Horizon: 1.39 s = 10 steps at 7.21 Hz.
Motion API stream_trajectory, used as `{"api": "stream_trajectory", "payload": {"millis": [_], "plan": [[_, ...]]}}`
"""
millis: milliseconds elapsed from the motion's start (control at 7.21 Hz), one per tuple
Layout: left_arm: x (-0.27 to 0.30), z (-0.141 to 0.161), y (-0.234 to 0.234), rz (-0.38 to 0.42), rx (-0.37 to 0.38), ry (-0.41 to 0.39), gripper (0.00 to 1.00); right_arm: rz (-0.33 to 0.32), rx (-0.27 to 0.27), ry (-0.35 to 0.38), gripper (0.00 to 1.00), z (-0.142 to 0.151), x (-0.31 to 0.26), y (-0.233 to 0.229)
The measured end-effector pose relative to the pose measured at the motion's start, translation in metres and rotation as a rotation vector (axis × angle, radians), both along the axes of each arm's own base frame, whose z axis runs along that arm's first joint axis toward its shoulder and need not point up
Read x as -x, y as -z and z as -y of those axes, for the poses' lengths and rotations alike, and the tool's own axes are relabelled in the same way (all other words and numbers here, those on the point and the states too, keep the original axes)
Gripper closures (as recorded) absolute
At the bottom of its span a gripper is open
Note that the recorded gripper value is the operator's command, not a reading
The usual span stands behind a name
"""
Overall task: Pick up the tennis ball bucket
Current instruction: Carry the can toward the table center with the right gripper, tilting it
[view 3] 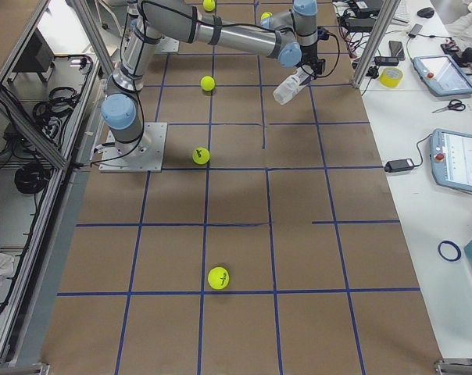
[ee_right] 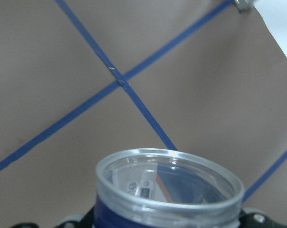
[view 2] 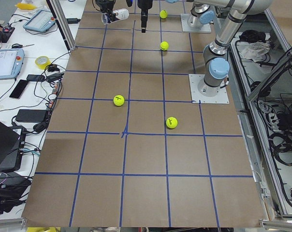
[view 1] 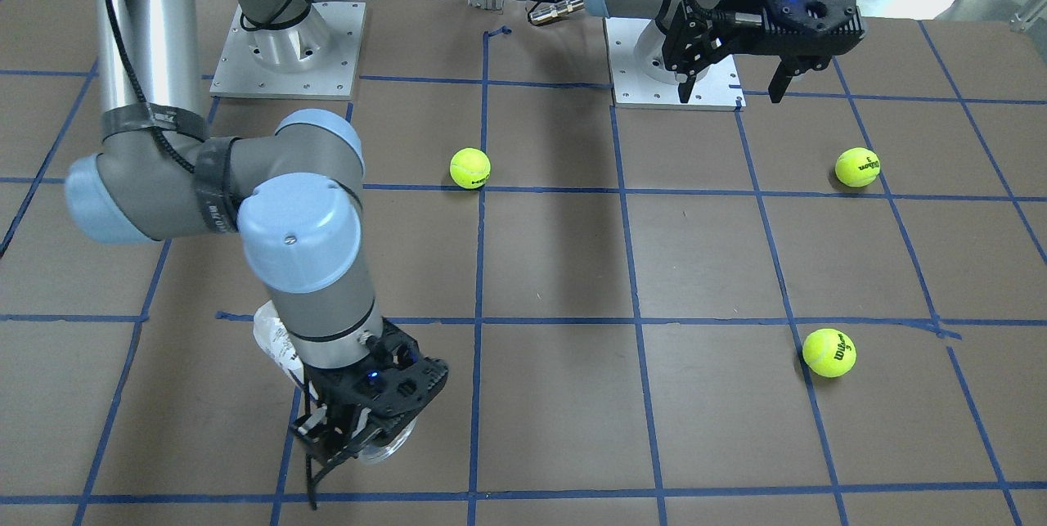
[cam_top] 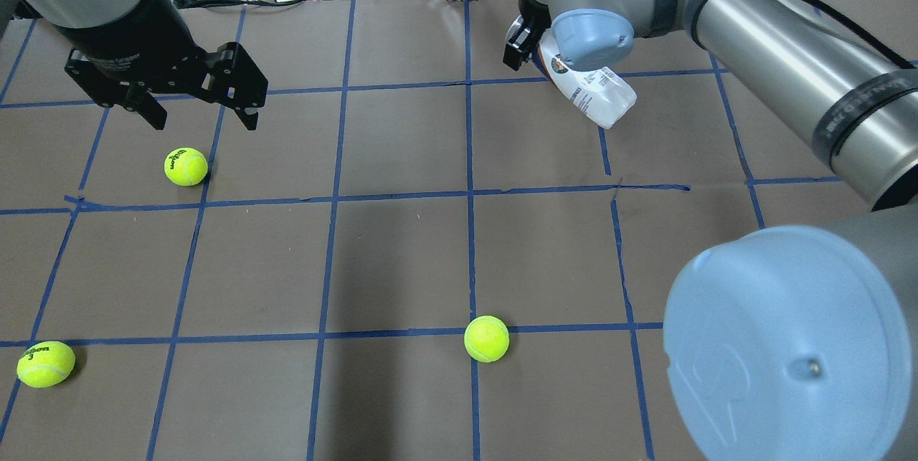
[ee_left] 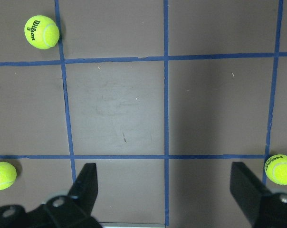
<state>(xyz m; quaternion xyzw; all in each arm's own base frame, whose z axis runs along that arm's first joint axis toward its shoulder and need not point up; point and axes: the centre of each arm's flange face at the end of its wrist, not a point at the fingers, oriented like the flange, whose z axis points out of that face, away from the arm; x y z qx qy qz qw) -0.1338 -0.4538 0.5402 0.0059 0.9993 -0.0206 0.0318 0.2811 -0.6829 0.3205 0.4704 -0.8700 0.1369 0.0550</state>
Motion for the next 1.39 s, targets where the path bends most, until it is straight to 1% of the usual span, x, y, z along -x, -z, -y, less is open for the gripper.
{"api": "stream_trajectory", "payload": {"millis": [139, 277, 555, 693, 832, 971, 1109, 1248, 1387], "plan": [[0.0, 0.0, 0.0, 0.0, 0.0, 0.0, 0.0, -0.026, 0.021, -0.132, 0.44, -0.011, -0.029, 0.001], [0.0, 0.0, 0.001, 0.001, -0.001, 0.0, 0.0, -0.041, 0.026, -0.24, 0.44, -0.022, -0.051, 0.006], [0.0, 0.0, 0.001, 0.001, -0.002, 0.0, 0.0, -0.054, 0.006, -0.444, 0.43, -0.049, -0.097, 0.03], [0.0, 0.0, 0.001, 0.001, -0.002, -0.001, 0.0, -0.048, 0.004, -0.534, 0.36, -0.061, -0.118, 0.046], [-0.001, 0.0, 0.001, 0.0, -0.001, -0.001, 0.0, -0.013, -0.008, -0.624, 0.37, -0.072, -0.138, 0.065], [-0.001, 0.0, 0.001, 0.0, -0.001, -0.001, 0.0, 0.025, -0.022, -0.704, 0.37, -0.083, -0.157, 0.081], [0.0, 0.0, 0.001, -0.001, 0.0, -0.001, 0.0, 0.04, -0.029, -0.754, 0.36, -0.098, -0.177, 0.091], [0.0, 0.0, 0.001, -0.002, 0.0, -0.001, 0.0, 0.046, -0.036, -0.784, 0.33, -0.11, -0.193, 0.098], [0.0, 0.0, 0.001, -0.002, 0.0, -0.001, 0.0, 0.039, -0.041, -0.802, 0.15, -0.119, -0.202, 0.105]]}}
